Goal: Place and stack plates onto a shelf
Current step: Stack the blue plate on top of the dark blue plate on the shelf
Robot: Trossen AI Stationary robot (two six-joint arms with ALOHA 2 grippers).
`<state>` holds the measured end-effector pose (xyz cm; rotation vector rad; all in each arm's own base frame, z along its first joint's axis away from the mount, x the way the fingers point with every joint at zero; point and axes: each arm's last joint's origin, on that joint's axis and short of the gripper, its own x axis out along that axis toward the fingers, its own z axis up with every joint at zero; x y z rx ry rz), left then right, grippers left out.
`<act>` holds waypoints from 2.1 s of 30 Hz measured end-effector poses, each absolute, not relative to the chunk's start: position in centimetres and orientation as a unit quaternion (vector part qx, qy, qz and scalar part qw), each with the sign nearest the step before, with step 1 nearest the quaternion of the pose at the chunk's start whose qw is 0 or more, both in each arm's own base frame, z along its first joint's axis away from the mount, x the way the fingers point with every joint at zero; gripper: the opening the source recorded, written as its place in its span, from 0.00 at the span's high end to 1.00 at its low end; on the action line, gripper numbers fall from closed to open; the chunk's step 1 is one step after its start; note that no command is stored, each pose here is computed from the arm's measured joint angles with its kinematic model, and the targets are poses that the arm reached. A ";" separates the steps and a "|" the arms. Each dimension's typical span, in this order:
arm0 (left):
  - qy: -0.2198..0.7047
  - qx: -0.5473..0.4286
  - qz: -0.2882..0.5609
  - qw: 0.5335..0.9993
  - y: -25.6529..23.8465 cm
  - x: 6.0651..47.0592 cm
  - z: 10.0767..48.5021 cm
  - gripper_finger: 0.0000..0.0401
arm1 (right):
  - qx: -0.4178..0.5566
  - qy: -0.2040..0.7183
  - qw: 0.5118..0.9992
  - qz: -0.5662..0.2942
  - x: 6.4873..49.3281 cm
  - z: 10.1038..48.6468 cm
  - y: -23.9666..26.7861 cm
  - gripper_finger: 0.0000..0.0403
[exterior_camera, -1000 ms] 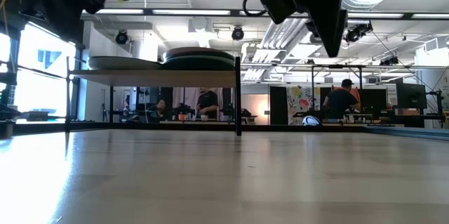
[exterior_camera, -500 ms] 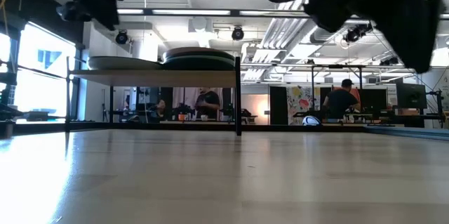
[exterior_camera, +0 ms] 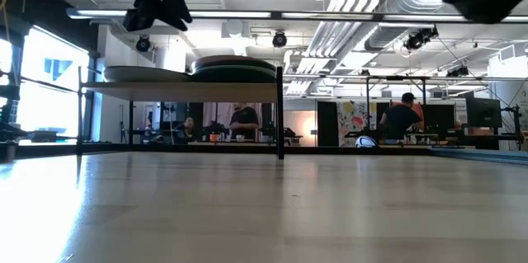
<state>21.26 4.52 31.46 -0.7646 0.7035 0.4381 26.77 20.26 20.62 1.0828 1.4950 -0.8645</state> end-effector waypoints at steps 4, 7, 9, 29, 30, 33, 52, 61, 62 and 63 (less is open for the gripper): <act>0.346 -0.362 0.211 0.839 4.6 21.8 30.9 0.83 | 0.485 0.598 0.513 -0.379 26.0 20.6 21.8 0.67; 0.354 -0.364 0.210 0.836 4.7 22.1 30.6 0.83 | 0.502 0.571 0.515 -0.397 25.6 20.6 22.6 0.67; 0.360 -0.367 0.203 0.833 4.7 22.3 30.4 0.83 | 0.508 0.557 0.514 -0.409 25.3 20.6 22.9 0.67; 0.372 -0.355 0.190 0.836 4.7 22.5 30.1 0.83 | 0.488 0.560 0.498 -0.448 25.9 17.0 24.0 0.67; 0.372 -0.355 0.190 0.836 4.7 22.5 30.1 0.83 | 0.486 0.561 0.496 -0.450 25.9 16.8 24.0 0.67; 0.372 -0.355 0.190 0.836 4.7 22.5 30.1 0.83 | 0.481 0.564 0.493 -0.456 26.0 16.3 24.1 0.67; 0.374 -0.360 0.184 0.834 4.6 22.5 30.1 0.83 | 0.450 0.595 0.496 -0.444 26.0 15.4 24.2 0.98; 0.388 -0.388 0.147 0.823 4.3 22.5 30.1 0.83 | 0.443 0.600 0.537 -0.395 26.1 17.8 23.2 0.99; 0.390 -0.393 0.146 0.820 4.3 22.5 30.1 0.83 | 0.440 0.596 0.550 -0.386 26.2 18.3 22.8 1.00; 0.392 -0.396 0.146 0.817 4.2 22.4 30.1 0.83 | 0.436 0.589 0.566 -0.378 26.3 18.8 22.5 1.00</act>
